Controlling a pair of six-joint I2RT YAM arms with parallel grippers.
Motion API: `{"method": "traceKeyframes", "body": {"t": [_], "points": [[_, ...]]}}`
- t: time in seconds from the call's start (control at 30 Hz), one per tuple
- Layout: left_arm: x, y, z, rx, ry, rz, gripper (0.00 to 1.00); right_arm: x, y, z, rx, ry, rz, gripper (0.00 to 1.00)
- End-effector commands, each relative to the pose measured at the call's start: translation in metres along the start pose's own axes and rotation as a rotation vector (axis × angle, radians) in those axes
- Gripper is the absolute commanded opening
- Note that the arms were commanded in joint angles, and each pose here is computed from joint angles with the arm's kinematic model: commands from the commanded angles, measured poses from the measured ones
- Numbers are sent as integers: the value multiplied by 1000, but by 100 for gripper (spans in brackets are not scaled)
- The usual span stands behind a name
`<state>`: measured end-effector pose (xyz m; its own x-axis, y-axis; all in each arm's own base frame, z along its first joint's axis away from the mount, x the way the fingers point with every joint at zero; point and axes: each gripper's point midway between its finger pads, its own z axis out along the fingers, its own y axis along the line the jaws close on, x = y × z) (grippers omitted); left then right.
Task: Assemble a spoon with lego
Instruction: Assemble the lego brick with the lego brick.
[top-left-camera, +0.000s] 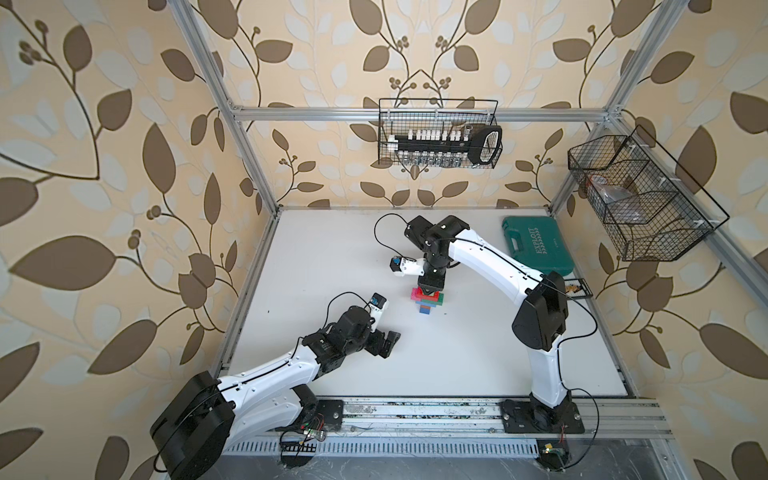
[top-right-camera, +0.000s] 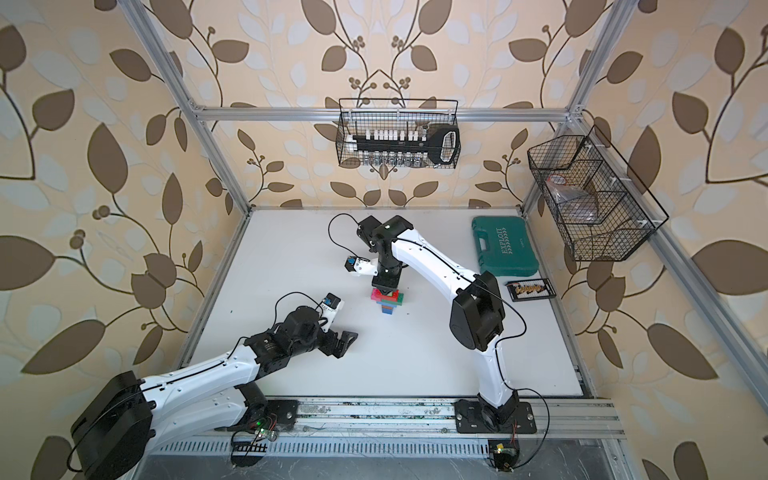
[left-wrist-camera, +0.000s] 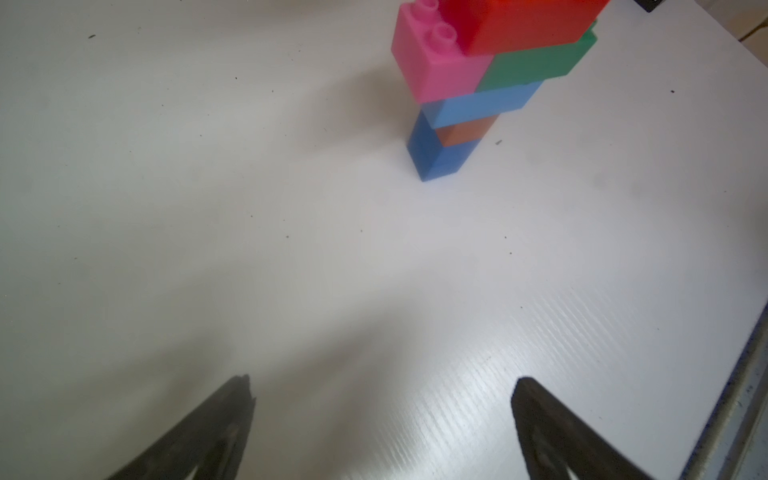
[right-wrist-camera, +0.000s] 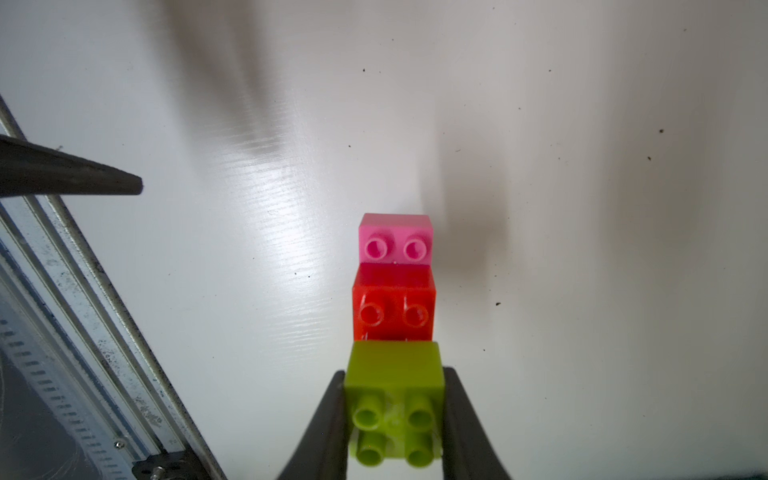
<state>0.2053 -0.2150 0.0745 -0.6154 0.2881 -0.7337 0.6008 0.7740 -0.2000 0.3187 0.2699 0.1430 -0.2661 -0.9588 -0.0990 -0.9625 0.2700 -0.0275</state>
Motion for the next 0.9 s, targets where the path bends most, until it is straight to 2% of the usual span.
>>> {"method": "traceKeyframes", "body": {"t": [0.0, 0.33, 0.7, 0.87], "points": [[-13, -6, -1, 17, -40, 12, 99, 5, 0, 18, -22, 29, 24, 0], [-12, -6, -1, 15, -38, 13, 99, 16, 2, 42, -62, 48, 106, 0], [-12, -5, -1, 12, -37, 10, 99, 29, 14, 70, -68, 108, 71, 0], [-13, -5, -2, 10, -39, 10, 99, 32, 24, 80, -122, 113, 62, 0]]}}
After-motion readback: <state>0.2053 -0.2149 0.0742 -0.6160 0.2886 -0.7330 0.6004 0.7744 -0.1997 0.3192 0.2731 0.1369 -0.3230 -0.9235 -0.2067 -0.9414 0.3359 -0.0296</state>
